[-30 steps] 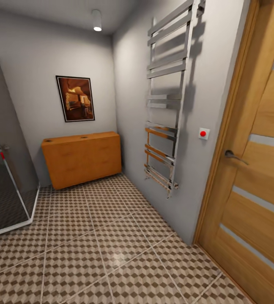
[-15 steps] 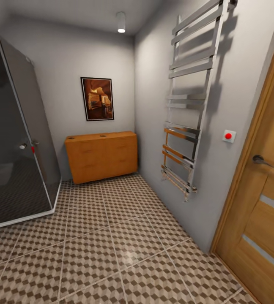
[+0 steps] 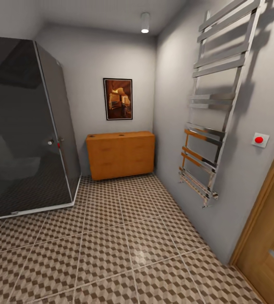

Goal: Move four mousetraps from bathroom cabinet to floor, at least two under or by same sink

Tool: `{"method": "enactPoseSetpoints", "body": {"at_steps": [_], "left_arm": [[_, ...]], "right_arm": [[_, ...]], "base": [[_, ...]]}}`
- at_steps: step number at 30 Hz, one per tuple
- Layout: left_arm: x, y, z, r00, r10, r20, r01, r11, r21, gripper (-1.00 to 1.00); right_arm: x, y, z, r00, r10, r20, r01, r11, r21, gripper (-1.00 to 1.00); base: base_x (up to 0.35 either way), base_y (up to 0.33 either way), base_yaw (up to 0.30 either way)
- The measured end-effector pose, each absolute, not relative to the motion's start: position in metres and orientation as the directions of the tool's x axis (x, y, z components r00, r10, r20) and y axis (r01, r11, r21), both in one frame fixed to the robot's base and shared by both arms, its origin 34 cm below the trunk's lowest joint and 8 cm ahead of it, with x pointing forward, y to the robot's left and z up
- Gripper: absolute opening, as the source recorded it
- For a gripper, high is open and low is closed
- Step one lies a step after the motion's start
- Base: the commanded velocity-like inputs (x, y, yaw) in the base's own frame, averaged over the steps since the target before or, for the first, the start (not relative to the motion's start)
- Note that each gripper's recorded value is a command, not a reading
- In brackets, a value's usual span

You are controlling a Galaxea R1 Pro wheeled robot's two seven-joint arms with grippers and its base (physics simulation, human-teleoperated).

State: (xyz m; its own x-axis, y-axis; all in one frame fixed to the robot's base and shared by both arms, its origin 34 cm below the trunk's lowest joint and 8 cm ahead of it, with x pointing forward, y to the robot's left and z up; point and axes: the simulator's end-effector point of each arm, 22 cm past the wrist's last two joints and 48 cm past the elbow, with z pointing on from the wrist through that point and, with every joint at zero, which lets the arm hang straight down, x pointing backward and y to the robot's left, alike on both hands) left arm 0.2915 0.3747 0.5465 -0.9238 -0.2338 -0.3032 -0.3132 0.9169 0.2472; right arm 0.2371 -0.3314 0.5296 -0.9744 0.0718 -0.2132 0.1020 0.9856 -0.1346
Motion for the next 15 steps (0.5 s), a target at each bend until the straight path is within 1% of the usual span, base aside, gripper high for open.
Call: {"method": "enactPoseSetpoints", "body": {"at_steps": [15], "left_arm": [[0.291, 0.361, 0.544, -0.924, -0.239, -0.297, -0.313, 0.921, 0.232, 1.0]], "right_arm": [[0.237, -0.325, 0.529, -0.975, 0.072, -0.209, 0.099, 0.988, -0.122, 1.0]], "base": [[0.0, 0.0, 0.285]]}}
